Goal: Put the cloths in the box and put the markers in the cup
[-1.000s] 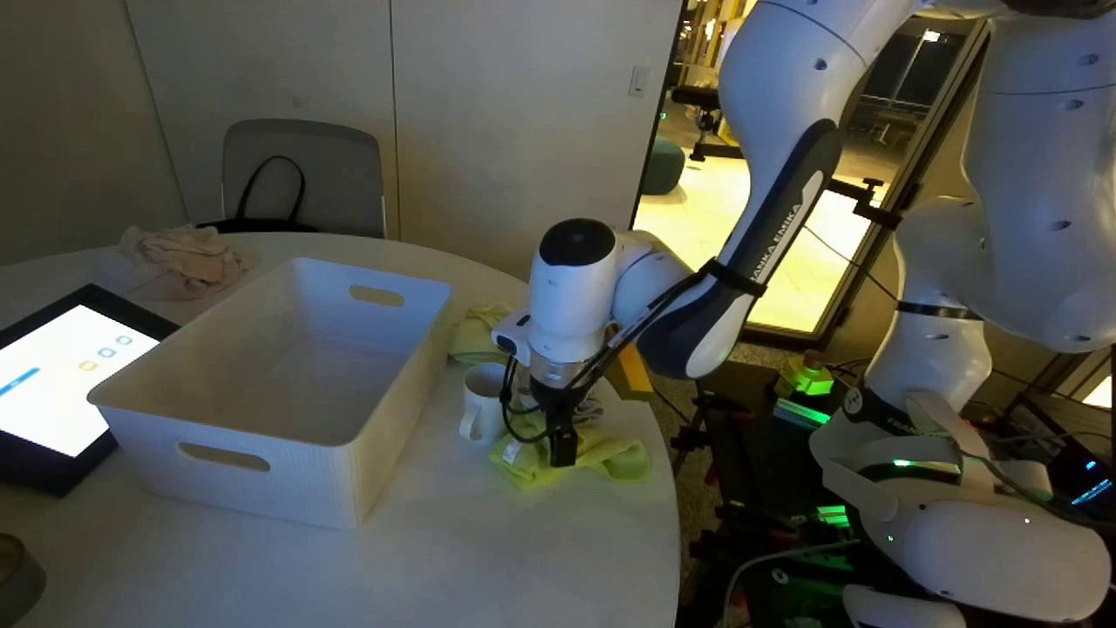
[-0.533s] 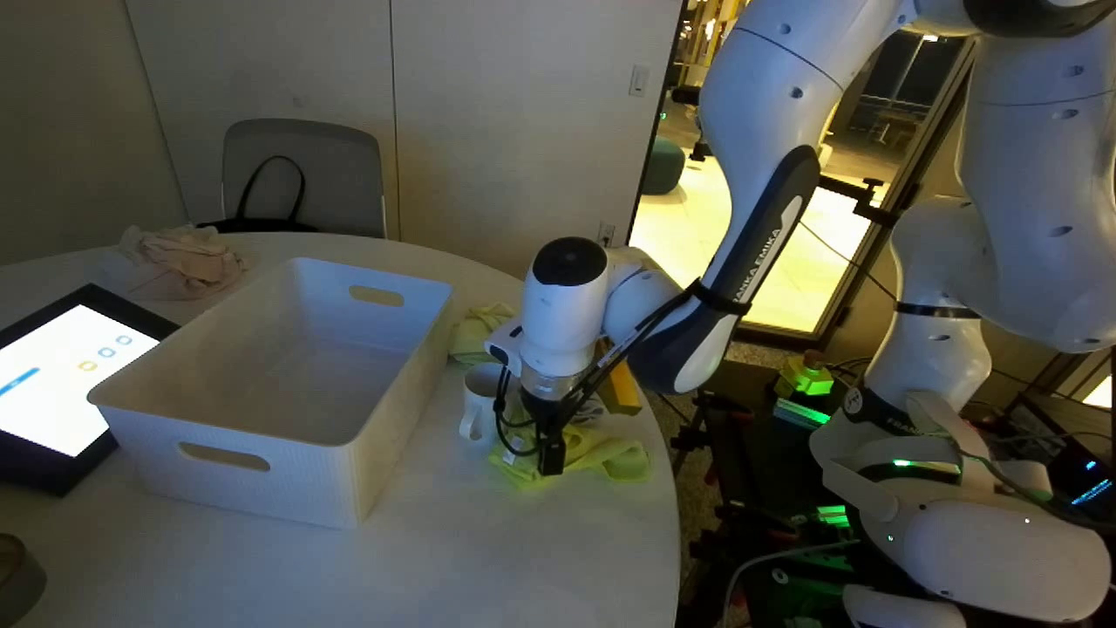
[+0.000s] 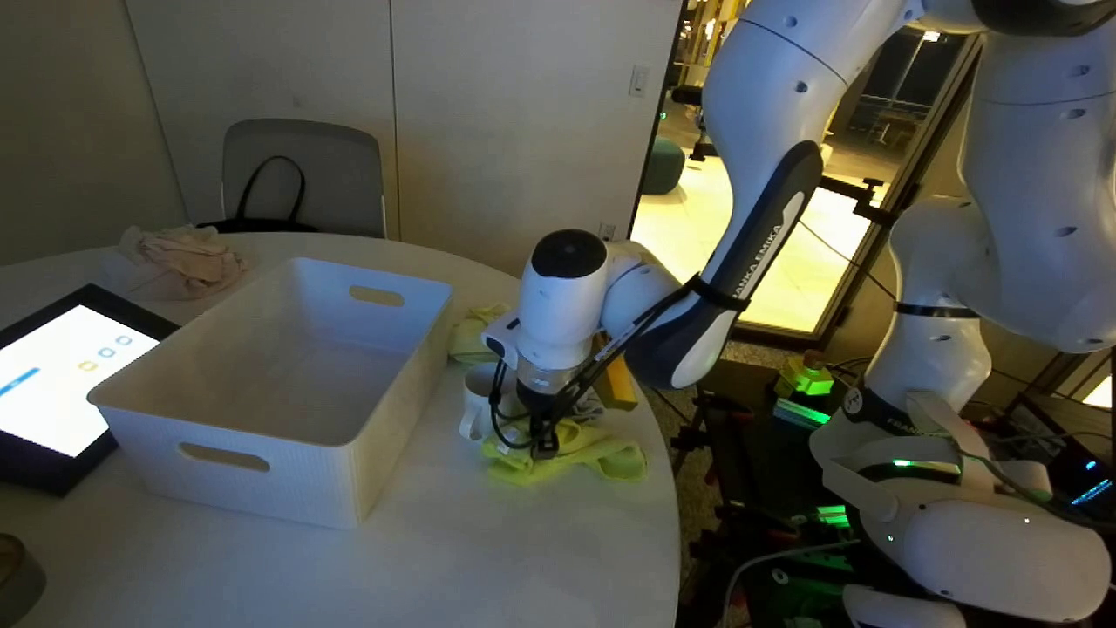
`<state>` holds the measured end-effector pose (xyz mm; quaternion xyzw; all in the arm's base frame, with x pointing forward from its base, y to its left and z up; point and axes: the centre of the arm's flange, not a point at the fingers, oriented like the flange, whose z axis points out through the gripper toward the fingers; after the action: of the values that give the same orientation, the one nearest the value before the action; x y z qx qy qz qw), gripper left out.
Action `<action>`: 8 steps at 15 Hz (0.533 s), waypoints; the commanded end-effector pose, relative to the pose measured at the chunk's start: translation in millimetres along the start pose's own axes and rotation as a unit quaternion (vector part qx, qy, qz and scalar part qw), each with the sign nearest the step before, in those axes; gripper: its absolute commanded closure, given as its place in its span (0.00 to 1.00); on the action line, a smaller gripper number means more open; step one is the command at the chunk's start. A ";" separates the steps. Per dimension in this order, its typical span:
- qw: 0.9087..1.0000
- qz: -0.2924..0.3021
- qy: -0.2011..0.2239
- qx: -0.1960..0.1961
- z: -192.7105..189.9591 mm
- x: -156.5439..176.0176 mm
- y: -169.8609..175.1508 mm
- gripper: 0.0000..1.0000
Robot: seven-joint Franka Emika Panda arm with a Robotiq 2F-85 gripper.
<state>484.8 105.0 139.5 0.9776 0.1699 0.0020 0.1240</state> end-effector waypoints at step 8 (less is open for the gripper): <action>0.999 -0.023 0.003 -0.030 -34.6 4.0 -15.1 0.96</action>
<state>483.6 119.9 147.9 0.9735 0.1854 0.0014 0.1342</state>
